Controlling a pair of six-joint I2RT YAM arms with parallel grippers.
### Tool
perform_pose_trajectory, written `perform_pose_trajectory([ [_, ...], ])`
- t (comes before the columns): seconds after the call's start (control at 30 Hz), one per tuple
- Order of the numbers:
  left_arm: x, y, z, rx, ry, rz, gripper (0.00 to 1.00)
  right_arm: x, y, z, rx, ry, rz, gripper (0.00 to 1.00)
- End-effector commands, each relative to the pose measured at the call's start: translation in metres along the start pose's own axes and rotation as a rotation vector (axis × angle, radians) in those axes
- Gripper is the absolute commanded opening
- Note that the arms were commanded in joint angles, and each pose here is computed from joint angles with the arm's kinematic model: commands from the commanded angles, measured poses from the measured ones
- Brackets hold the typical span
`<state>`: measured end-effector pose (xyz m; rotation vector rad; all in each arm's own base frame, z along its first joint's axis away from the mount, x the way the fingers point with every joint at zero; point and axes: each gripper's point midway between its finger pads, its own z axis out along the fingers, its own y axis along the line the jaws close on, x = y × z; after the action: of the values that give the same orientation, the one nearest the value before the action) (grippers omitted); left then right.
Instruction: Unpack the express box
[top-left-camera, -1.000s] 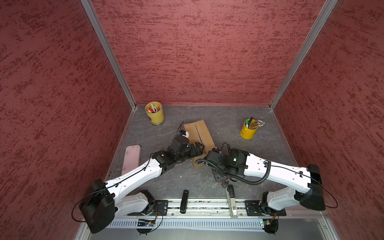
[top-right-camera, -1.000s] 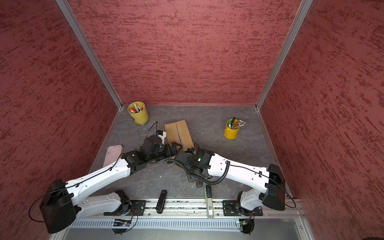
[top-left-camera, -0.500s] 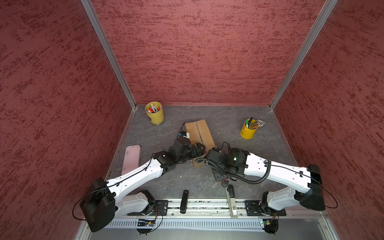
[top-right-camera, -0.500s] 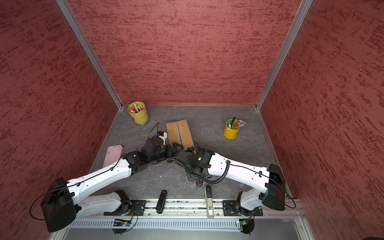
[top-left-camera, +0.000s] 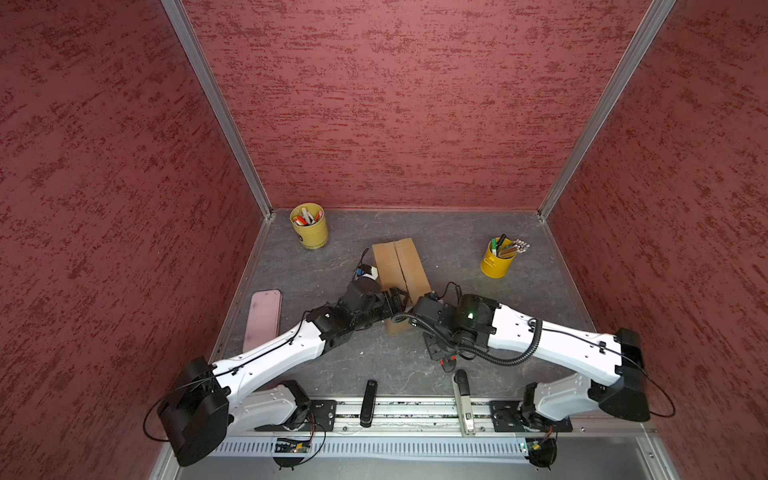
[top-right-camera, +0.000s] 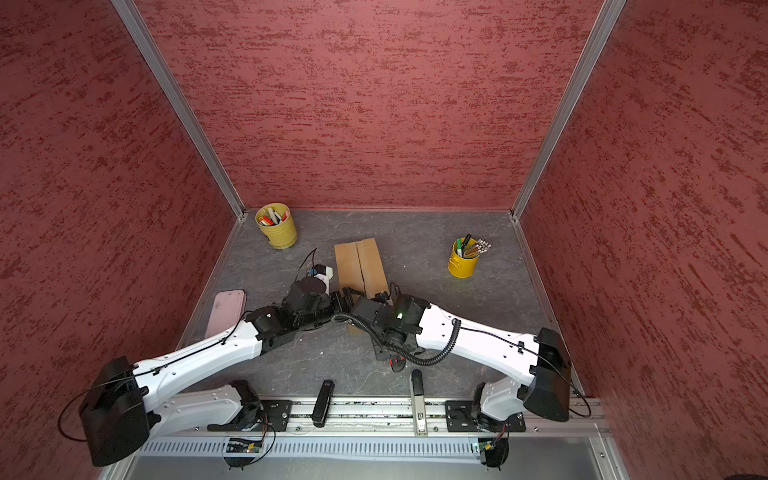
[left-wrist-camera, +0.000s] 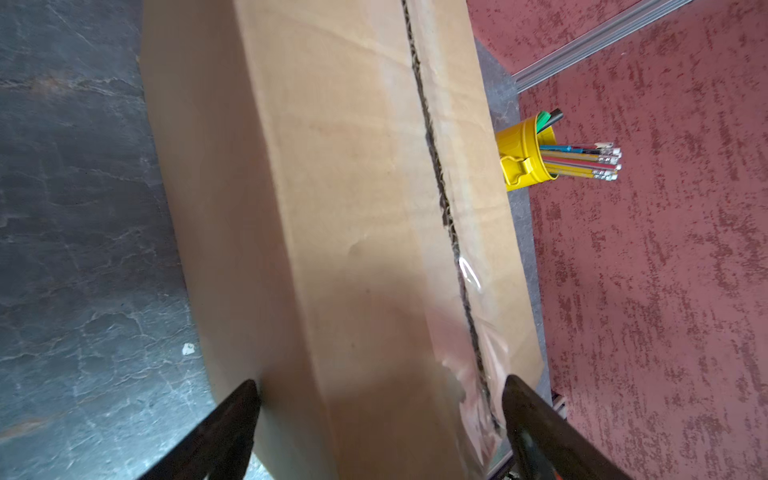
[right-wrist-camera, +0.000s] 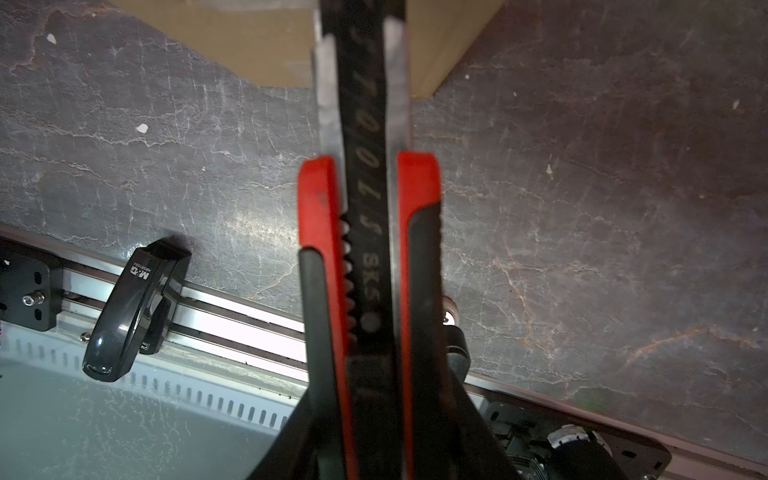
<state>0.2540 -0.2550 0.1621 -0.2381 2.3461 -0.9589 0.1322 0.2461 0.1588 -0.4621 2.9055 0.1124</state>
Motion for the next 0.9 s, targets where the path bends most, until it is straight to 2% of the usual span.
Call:
perform_pose_trajectory([
  [0.0, -0.003, -0.019, -0.007, 0.088, -0.028, -0.018, 0.88, -0.009, 0.011, -0.004, -0.044, -0.023, 0.000, 0.00],
  [0.17, 0.000, -0.019, -0.008, 0.097, -0.025, -0.026, 0.81, -0.010, 0.012, -0.004, -0.048, -0.024, -0.002, 0.00],
  [0.87, 0.010, -0.026, -0.004, 0.106, -0.011, -0.001, 0.83, -0.016, 0.021, -0.001, -0.056, -0.009, -0.027, 0.00],
])
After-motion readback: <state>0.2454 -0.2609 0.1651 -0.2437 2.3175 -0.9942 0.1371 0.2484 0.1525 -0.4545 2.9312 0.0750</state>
